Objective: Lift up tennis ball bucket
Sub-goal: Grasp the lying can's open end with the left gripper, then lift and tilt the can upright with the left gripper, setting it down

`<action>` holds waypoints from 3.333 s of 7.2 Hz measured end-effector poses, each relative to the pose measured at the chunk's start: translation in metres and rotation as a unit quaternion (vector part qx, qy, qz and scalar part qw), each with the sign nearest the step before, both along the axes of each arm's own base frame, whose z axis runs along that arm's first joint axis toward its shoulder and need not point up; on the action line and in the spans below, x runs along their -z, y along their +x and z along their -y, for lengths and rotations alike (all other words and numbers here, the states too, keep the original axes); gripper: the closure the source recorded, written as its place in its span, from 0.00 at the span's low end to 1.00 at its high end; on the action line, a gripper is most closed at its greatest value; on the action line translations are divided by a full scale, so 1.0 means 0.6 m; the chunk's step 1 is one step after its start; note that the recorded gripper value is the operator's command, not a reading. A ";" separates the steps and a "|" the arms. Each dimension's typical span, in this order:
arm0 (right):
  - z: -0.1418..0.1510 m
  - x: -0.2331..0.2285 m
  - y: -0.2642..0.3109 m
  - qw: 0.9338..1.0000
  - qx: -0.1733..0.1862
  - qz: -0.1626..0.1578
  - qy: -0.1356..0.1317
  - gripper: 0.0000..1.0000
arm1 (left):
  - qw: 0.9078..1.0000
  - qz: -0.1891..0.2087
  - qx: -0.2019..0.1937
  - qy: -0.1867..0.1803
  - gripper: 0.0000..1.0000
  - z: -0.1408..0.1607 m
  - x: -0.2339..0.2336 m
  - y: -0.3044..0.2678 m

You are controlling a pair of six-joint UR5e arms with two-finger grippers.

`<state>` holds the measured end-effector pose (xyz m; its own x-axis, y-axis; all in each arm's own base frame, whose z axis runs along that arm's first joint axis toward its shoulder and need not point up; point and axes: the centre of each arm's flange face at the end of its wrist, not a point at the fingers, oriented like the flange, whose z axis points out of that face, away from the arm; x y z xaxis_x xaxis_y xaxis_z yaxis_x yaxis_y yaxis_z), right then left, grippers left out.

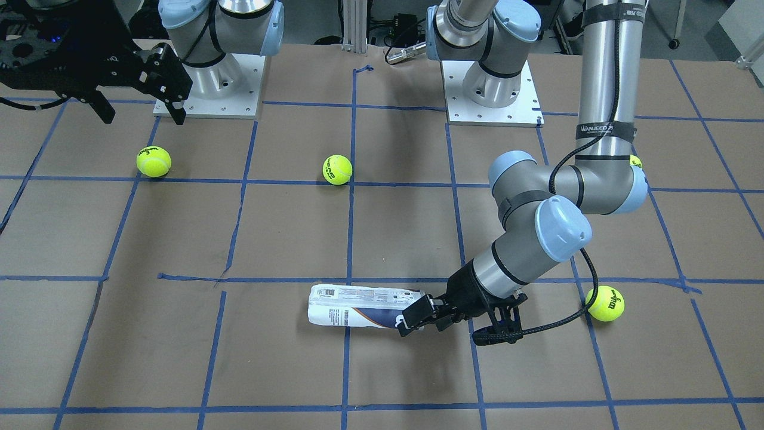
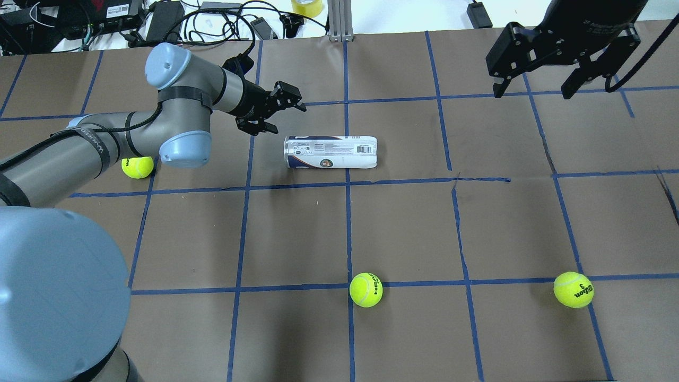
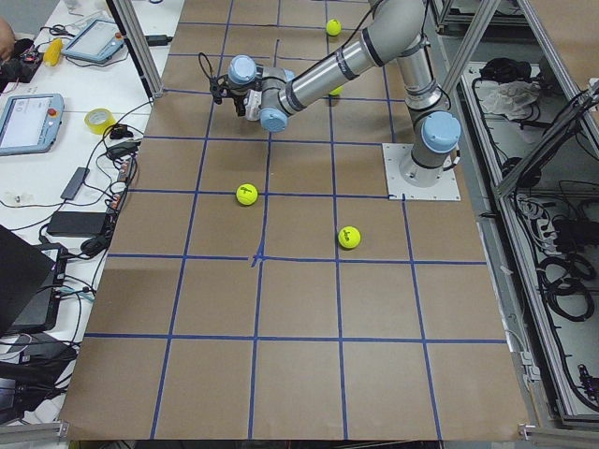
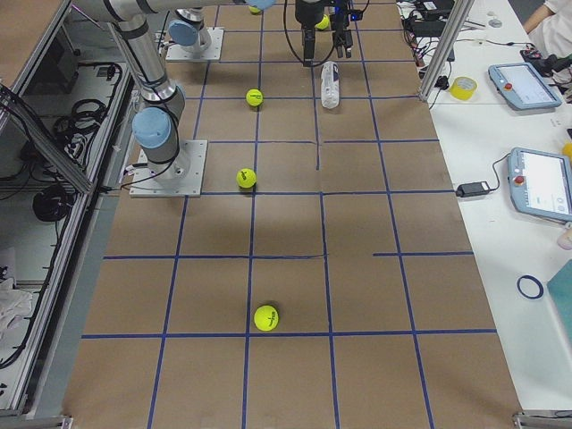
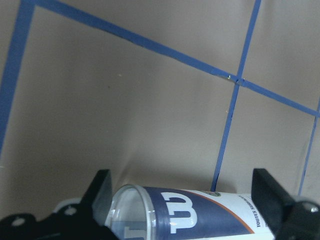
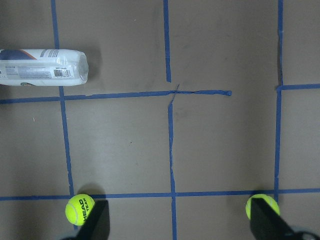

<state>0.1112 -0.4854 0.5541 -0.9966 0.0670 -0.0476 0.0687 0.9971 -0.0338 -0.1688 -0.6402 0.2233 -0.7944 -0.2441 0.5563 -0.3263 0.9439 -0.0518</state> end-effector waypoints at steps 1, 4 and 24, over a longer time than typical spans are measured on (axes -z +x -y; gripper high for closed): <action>0.001 -0.003 0.016 1.000 0.015 0.000 -0.012 0.00 | 1.000 -0.001 0.000 0.007 0.00 -0.001 0.010 -0.004; 0.007 0.013 0.060 1.000 0.023 -0.017 -0.013 0.00 | 1.000 -0.001 0.003 0.025 0.33 0.000 0.050 -0.008; 0.010 0.005 0.020 0.999 0.028 -0.026 -0.021 0.00 | 0.923 0.352 0.096 -0.123 0.28 0.033 -0.202 -0.187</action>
<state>0.1233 -0.4913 0.5508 -0.9926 0.1211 -0.0008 0.1208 0.9893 -0.0812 -0.2808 -0.6600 0.3442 -0.9955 0.0028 -0.0951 0.0415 0.9120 -0.4082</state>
